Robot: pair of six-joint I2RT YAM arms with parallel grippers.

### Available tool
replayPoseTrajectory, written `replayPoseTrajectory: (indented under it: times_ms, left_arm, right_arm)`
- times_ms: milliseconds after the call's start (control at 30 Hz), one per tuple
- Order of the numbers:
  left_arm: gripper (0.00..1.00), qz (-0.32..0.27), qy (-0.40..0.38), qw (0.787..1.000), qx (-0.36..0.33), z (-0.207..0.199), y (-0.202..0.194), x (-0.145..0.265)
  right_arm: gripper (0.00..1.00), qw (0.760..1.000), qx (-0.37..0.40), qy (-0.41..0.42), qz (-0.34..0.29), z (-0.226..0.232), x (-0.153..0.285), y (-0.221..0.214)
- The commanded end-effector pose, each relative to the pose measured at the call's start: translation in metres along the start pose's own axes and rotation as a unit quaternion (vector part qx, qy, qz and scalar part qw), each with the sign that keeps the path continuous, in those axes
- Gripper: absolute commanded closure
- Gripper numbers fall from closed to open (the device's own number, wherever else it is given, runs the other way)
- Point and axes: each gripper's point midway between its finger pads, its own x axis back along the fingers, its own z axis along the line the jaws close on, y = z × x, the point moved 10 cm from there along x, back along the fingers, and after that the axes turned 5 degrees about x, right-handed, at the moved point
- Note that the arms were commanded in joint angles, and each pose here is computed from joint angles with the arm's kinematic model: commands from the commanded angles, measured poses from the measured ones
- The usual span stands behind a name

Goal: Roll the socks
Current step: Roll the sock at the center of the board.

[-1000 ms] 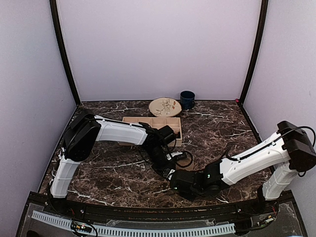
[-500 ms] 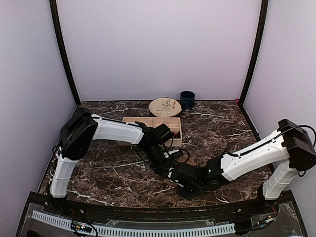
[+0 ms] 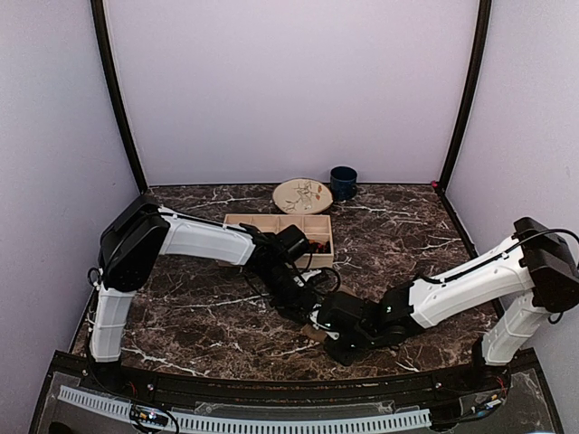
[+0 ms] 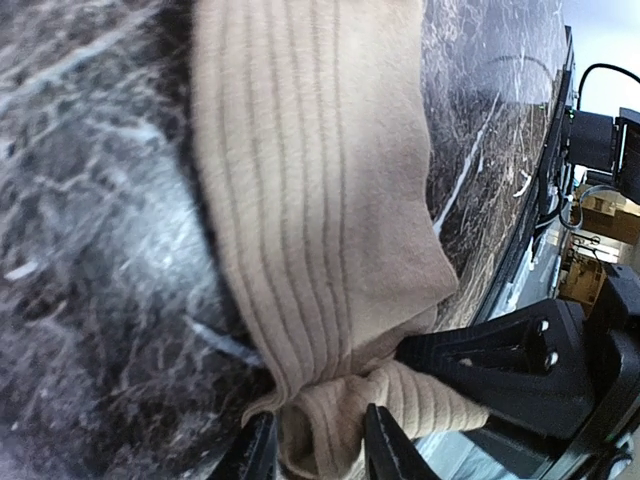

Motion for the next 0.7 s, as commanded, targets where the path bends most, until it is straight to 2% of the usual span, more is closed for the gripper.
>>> replayPoseTrajectory:
  times_ms: [0,200,333,667]
  left_arm:
    - [0.66,-0.004,0.102,0.994,0.050,0.037,-0.012,0.001]
    - [0.66,-0.001,0.145,0.987,0.063,0.051,-0.021,0.000]
    - [0.66,-0.019,0.164,0.984,0.071,0.054,-0.024,0.006]
    - [0.65,-0.067,0.163,0.981,0.082,0.054,-0.017,0.019]
  right_arm:
    - [0.93,0.999,-0.038,0.011,0.036,-0.007,-0.002,-0.018]
    - [0.93,0.997,-0.071,0.028,0.019,-0.012,0.005,-0.014]
    - [0.93,0.996,-0.076,0.040,0.022,-0.011,0.006,-0.012]
    - [0.94,0.990,-0.106,0.082,0.039,-0.012,0.002,-0.015]
